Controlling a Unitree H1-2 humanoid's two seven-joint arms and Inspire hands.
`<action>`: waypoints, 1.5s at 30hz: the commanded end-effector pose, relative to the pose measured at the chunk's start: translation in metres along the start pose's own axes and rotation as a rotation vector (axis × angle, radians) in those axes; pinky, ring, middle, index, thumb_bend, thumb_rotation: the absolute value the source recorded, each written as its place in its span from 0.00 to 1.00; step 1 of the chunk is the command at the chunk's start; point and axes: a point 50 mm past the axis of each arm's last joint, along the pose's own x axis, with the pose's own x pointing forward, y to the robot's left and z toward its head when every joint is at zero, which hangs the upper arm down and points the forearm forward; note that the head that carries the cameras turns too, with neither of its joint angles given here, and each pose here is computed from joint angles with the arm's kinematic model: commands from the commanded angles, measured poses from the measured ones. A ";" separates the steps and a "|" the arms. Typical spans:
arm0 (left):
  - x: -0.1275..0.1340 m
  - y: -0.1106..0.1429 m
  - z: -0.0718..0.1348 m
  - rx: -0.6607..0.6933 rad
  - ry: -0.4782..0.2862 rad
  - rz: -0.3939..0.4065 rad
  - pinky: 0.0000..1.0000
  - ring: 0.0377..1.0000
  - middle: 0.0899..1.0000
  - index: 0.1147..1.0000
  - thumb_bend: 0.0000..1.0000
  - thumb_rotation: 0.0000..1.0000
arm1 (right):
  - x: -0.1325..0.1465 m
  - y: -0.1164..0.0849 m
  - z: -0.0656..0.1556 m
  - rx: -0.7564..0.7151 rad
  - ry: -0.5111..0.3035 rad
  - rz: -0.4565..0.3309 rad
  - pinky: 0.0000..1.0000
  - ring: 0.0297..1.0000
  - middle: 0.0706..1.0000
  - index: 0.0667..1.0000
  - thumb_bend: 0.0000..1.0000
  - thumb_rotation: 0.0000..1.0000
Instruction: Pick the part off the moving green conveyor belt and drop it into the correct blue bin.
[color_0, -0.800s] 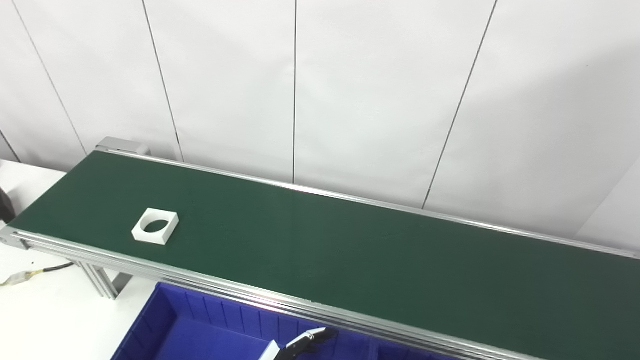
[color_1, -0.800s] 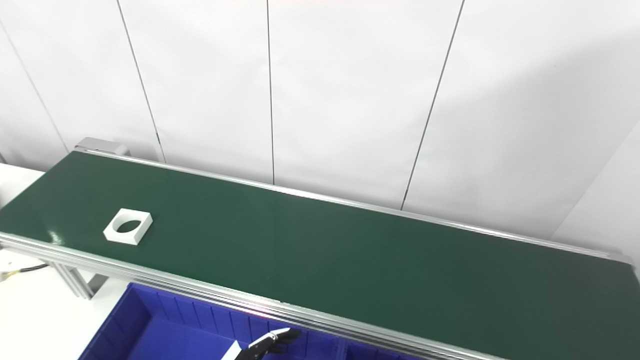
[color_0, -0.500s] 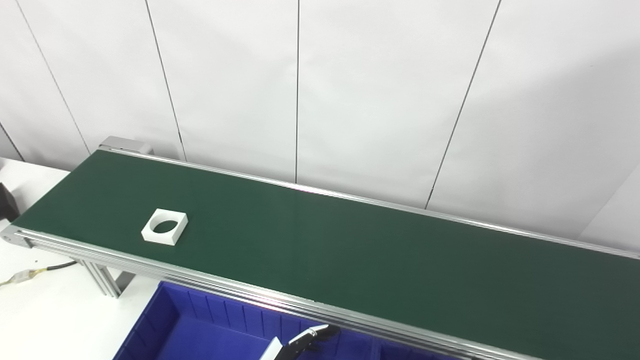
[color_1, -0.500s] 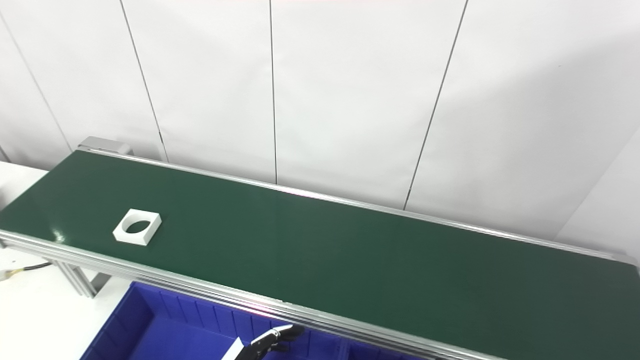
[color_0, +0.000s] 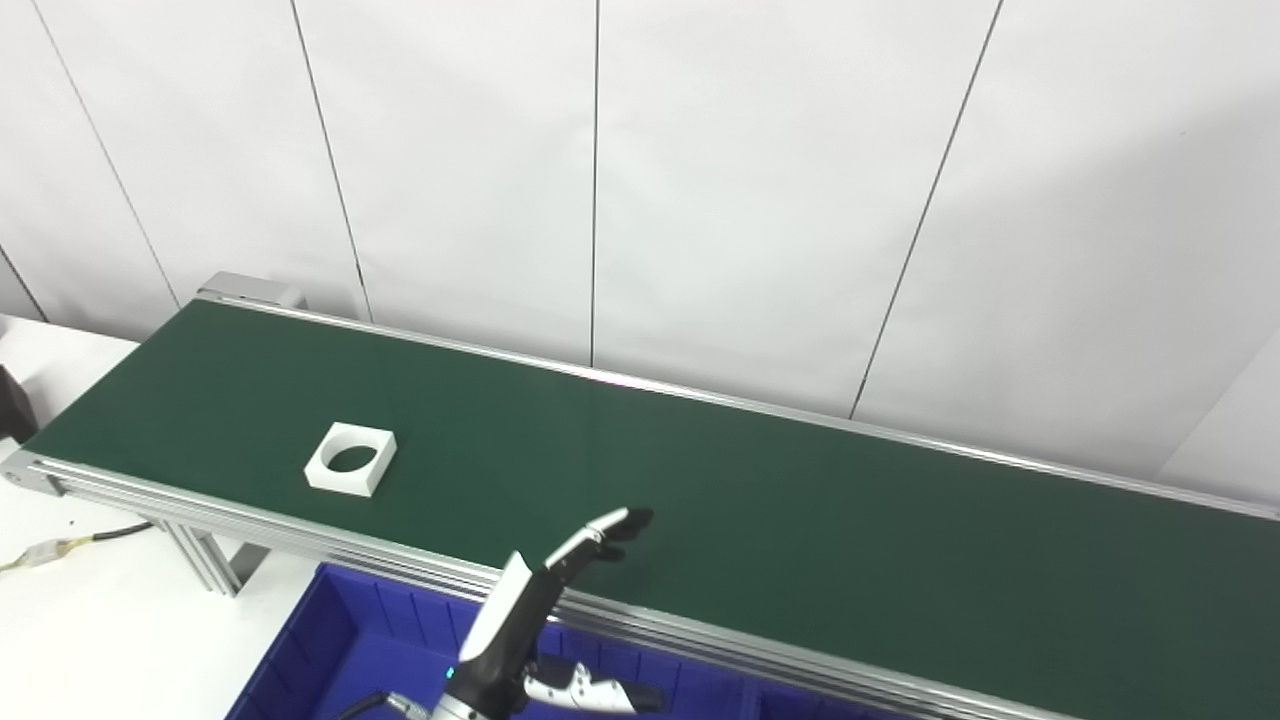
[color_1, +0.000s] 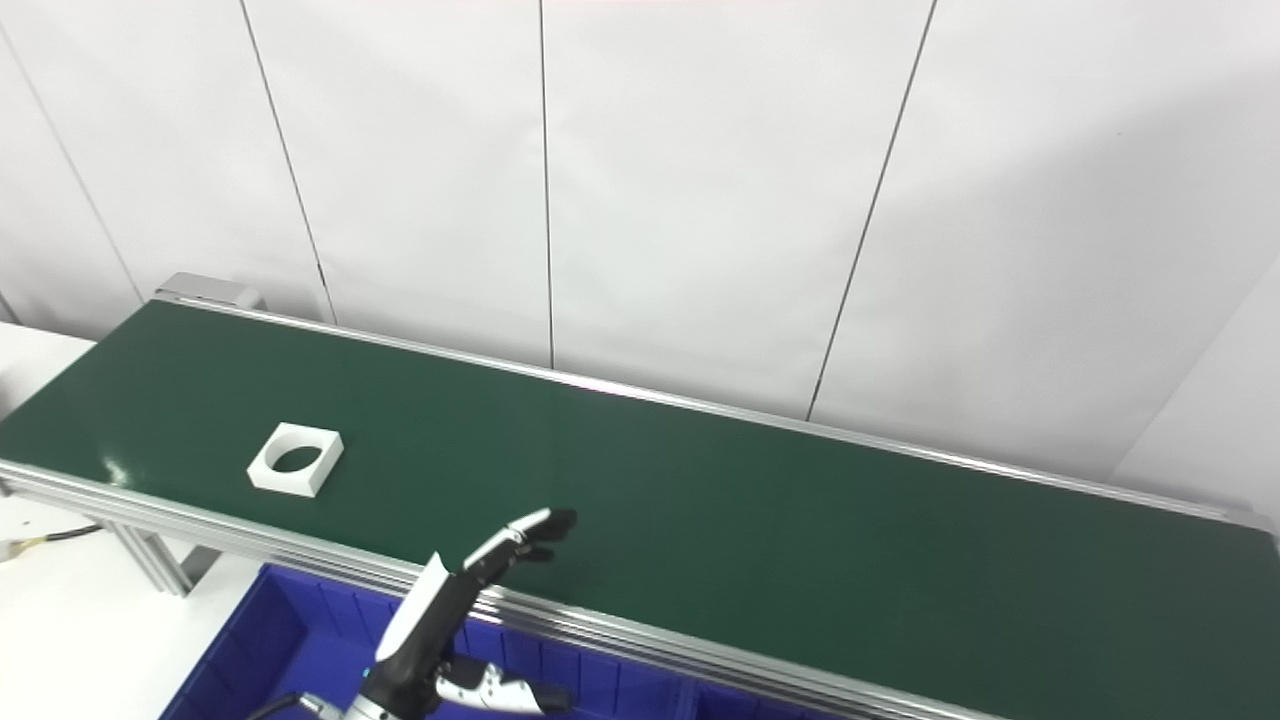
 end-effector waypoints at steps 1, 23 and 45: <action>0.019 0.018 0.012 0.024 -0.102 0.014 0.88 0.90 0.91 0.91 0.85 0.50 | 0.005 -0.002 0.014 0.018 -0.091 -0.010 0.94 0.90 0.89 0.94 0.88 0.55; 0.073 0.108 -0.023 0.240 -0.039 0.034 0.89 0.92 0.93 0.90 0.80 0.38 | -0.004 0.008 0.029 0.021 -0.142 -0.027 0.88 0.85 0.85 0.90 0.92 0.48; 0.123 0.153 -0.065 0.569 0.201 -0.159 0.89 0.98 0.98 0.97 0.93 0.20 | -0.007 0.009 0.037 0.007 -0.177 -0.021 0.87 0.84 0.85 0.89 0.91 0.49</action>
